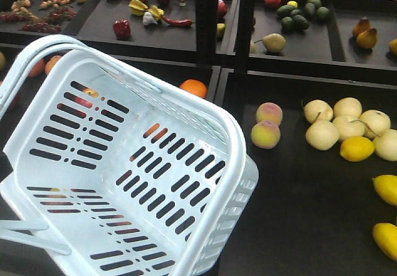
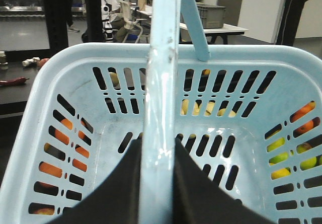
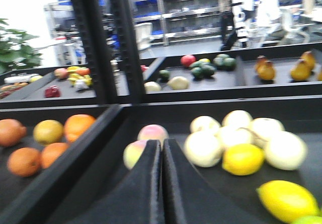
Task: Pick three apples into basket with both arms
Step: 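Turn the base away from the table holding the basket in the left gripper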
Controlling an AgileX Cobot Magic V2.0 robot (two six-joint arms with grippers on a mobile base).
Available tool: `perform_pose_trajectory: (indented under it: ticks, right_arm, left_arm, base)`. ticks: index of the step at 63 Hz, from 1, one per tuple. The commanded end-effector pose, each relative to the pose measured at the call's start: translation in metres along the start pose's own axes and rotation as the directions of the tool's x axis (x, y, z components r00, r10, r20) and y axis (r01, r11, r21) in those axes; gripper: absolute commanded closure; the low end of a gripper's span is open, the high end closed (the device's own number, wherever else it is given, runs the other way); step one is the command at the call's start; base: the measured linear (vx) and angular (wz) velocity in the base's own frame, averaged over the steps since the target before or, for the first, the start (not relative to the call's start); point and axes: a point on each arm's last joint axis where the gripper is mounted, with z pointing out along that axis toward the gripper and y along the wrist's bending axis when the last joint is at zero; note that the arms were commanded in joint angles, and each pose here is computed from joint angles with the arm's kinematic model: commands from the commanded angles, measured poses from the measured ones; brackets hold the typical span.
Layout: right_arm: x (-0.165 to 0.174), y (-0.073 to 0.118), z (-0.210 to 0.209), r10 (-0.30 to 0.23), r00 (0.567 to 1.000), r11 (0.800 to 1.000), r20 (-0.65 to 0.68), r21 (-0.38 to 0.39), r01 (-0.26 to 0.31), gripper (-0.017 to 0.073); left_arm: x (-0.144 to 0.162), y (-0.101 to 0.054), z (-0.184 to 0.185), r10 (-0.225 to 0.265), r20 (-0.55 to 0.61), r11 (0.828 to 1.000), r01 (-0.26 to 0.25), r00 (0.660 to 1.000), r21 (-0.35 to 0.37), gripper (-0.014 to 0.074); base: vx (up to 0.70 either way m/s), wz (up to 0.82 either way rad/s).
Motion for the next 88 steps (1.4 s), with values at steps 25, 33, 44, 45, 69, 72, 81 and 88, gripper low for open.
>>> perform_pose_trajectory:
  ticks: [25,33,44,45,69,72,81,88]
  right_arm:
    - [-0.0031,0.0008,-0.0006,-0.010,0.997,1.000,0.070,-0.009,0.011,0.0564]
    - [-0.0031,0.0008,-0.0006,-0.010,0.997,1.000,0.070,-0.009,0.011,0.0564]
    - [-0.0031,0.0008,-0.0006,-0.010,0.997,1.000,0.070,-0.009,0.011,0.0564]
    - [-0.0031,0.0008,-0.0006,-0.010,0.997,1.000,0.070,-0.009,0.011,0.0564]
    - [-0.0031,0.0008,-0.0006,-0.010,0.997,1.000,0.070,-0.009,0.011,0.0564]
    - [-0.0031,0.0008,-0.0006,-0.010,0.997,1.000,0.070,-0.009,0.011,0.0564]
    - [-0.0031,0.0008,-0.0006,-0.010,0.997,1.000,0.070,-0.009,0.011,0.0564]
    - [-0.0031,0.0008,-0.0006,-0.010,0.997,1.000,0.070,-0.009,0.011,0.0564]
  left_arm:
    - [-0.0160,0.0018,-0.0032,-0.045,0.104,0.998,0.048,0.994,-0.029,0.0599]
    - [-0.0160,0.0018,-0.0032,-0.045,0.104,0.998,0.048,0.994,-0.029,0.0599]
    - [-0.0160,0.0018,-0.0032,-0.045,0.104,0.998,0.048,0.994,-0.029,0.0599]
    - [-0.0160,0.0018,-0.0032,-0.045,0.104,0.998,0.048,0.994,-0.029,0.0599]
    - [-0.0160,0.0018,-0.0032,-0.045,0.104,0.998,0.048,0.994,-0.029,0.0599]
    - [-0.0160,0.0018,-0.0032,-0.045,0.104,0.998,0.048,0.994,-0.029,0.0599]
    - [-0.0160,0.0018,-0.0032,-0.045,0.104,0.998,0.048,0.994,-0.029,0.0599]
    - [-0.0160,0.0018,-0.0032,-0.045,0.104,0.998,0.048,0.994,-0.029,0.0599]
  base:
    - [-0.12,0.45]
    - [-0.13,0.51]
    - [-0.14,0.53]
    - [-0.14,0.54]
    - [-0.15,0.57]
    - [-0.15,0.59]
    - [-0.15,0.59]
    - [-0.15,0.58]
